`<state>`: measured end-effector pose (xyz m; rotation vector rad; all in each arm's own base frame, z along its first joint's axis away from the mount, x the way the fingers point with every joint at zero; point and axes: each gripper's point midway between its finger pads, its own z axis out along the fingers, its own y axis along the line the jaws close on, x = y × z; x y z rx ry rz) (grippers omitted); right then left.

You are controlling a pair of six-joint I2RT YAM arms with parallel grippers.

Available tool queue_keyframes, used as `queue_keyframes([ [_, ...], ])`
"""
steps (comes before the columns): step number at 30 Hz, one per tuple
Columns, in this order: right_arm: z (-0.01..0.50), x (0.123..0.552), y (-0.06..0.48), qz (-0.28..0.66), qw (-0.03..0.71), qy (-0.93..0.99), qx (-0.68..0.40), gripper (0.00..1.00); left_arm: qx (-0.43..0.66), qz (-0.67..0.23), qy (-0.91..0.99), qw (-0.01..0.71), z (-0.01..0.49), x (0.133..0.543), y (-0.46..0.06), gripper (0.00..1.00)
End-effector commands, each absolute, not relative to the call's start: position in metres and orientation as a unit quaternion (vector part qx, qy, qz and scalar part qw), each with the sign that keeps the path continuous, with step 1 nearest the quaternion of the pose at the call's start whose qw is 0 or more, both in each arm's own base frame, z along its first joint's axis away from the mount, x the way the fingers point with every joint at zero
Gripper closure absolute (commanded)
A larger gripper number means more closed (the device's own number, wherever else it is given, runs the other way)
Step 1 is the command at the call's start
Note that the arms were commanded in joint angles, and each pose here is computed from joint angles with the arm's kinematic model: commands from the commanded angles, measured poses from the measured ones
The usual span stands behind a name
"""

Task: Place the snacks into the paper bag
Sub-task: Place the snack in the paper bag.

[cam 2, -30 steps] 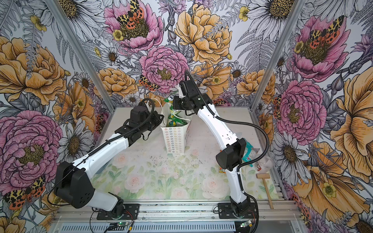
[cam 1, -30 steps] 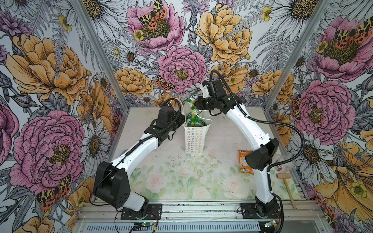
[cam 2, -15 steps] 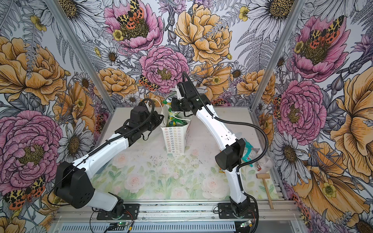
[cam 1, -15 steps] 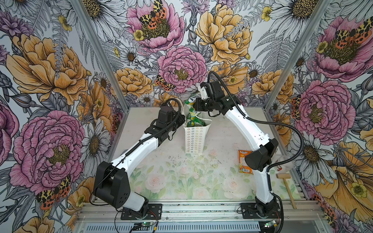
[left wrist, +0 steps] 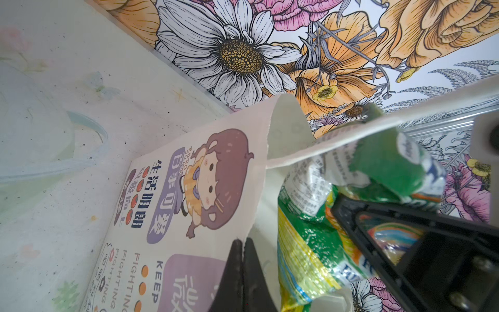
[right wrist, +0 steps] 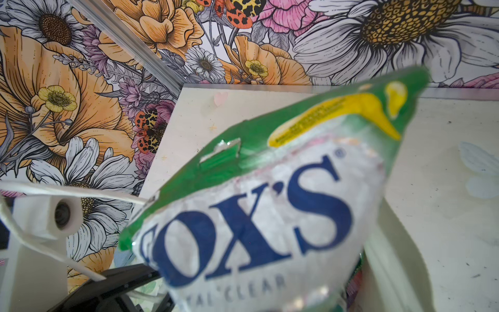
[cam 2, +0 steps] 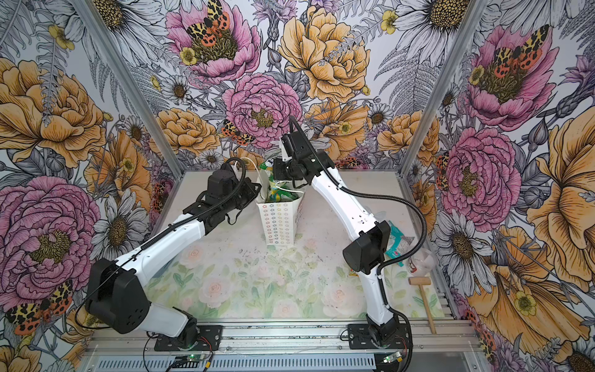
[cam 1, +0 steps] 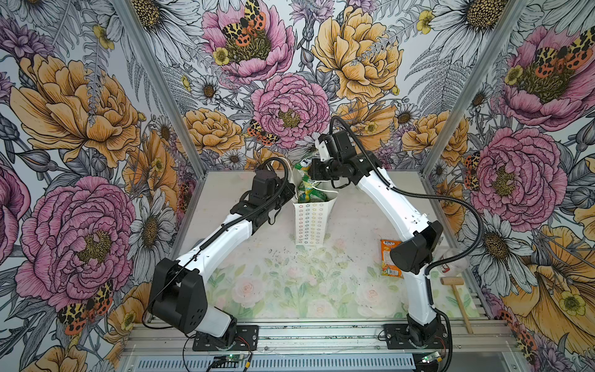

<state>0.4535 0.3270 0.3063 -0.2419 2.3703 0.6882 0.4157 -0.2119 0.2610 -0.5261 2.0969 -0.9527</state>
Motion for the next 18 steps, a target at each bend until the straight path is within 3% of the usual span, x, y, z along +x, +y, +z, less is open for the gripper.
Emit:
queue_keyframes([
  [1,0.3271,0.4508,0.3268,0.267,0.35,0.893,-0.096,0.92,-0.209,-0.391,0.806,0.391,0.2764,0.413,-0.2098,1.0],
  [9,0.3287,0.4496,0.3283,0.272,0.349,0.892,-0.098,0.88,-0.209,-0.392,0.807,0.39,0.2745,0.4135,-0.2104,1.0],
  [18,0.3294,0.4486,0.3294,0.276,0.347,0.891,-0.099,0.77,-0.209,-0.393,0.806,0.389,0.2745,0.4136,-0.2102,1.0],
])
